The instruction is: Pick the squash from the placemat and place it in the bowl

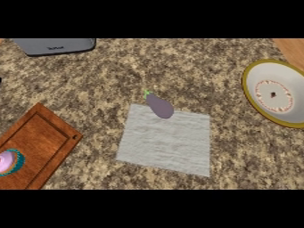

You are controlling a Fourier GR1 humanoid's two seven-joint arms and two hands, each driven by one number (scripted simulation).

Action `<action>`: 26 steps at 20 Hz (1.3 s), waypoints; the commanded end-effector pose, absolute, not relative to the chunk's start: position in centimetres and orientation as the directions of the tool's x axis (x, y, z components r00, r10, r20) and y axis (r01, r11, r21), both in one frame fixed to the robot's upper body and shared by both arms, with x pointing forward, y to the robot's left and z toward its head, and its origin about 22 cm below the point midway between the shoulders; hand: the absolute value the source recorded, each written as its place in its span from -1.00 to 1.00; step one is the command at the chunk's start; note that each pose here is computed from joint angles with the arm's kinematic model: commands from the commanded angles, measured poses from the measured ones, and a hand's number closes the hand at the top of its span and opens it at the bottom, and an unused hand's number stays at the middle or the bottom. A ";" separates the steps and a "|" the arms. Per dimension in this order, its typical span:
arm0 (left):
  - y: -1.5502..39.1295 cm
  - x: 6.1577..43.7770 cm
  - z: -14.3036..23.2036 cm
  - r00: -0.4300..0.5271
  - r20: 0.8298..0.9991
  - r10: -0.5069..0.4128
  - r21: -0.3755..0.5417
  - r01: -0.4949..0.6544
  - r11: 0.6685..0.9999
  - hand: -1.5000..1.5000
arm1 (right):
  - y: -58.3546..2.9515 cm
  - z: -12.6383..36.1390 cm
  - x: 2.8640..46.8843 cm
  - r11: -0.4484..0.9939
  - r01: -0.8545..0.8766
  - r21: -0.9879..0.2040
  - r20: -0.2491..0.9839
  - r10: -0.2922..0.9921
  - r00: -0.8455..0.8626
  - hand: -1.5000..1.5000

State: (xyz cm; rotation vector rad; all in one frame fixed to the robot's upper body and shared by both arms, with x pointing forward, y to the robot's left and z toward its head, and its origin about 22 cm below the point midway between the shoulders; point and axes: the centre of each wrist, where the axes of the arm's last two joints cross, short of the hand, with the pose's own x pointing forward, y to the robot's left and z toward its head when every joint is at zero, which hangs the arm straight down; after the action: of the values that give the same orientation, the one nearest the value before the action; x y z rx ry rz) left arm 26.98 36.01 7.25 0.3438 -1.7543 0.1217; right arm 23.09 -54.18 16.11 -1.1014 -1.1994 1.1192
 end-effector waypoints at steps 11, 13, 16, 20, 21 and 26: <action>33.2 29.2 9.8 -0.213 0.966 -0.145 0.105 -0.186 0.977 0.00 | -63.5 25.8 15.1 0.557 0.108 -0.824 0.520 0.818 -0.246 1.00; 32.4 29.5 8.5 -0.215 0.966 -0.143 0.107 -0.171 0.979 0.00 | -63.3 26.9 15.7 0.567 0.100 -0.818 0.534 0.812 -0.237 1.00; 32.1 29.1 7.7 -0.213 0.967 -0.138 0.105 -0.161 0.981 0.00 | -62.8 26.4 16.8 0.583 0.052 -0.811 0.559 0.798 -0.226 1.00; 32.2 30.3 9.1 -0.213 0.969 -0.127 0.098 -0.142 0.985 0.00 | -61.0 27.7 19.7 0.555 0.005 -0.832 0.539 0.811 -0.228 1.00; 32.2 29.5 7.2 -0.199 0.970 -0.138 0.106 -0.163 0.981 0.00 | -60.9 27.6 19.7 0.573 -0.028 -0.819 0.564 0.796 -0.218 1.00; 32.3 31.0 8.9 -0.215 0.967 -0.140 0.104 -0.173 0.979 0.00 | -57.1 24.6 24.3 0.529 -0.125 -0.839 0.543 0.805 -0.238 1.00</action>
State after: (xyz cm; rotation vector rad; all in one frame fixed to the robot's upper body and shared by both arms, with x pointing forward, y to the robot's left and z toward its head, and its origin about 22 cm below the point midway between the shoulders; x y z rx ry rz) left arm 29.82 32.34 8.04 0.2206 -1.7893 0.0211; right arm 21.93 -59.17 25.87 -0.8273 -1.5491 0.8798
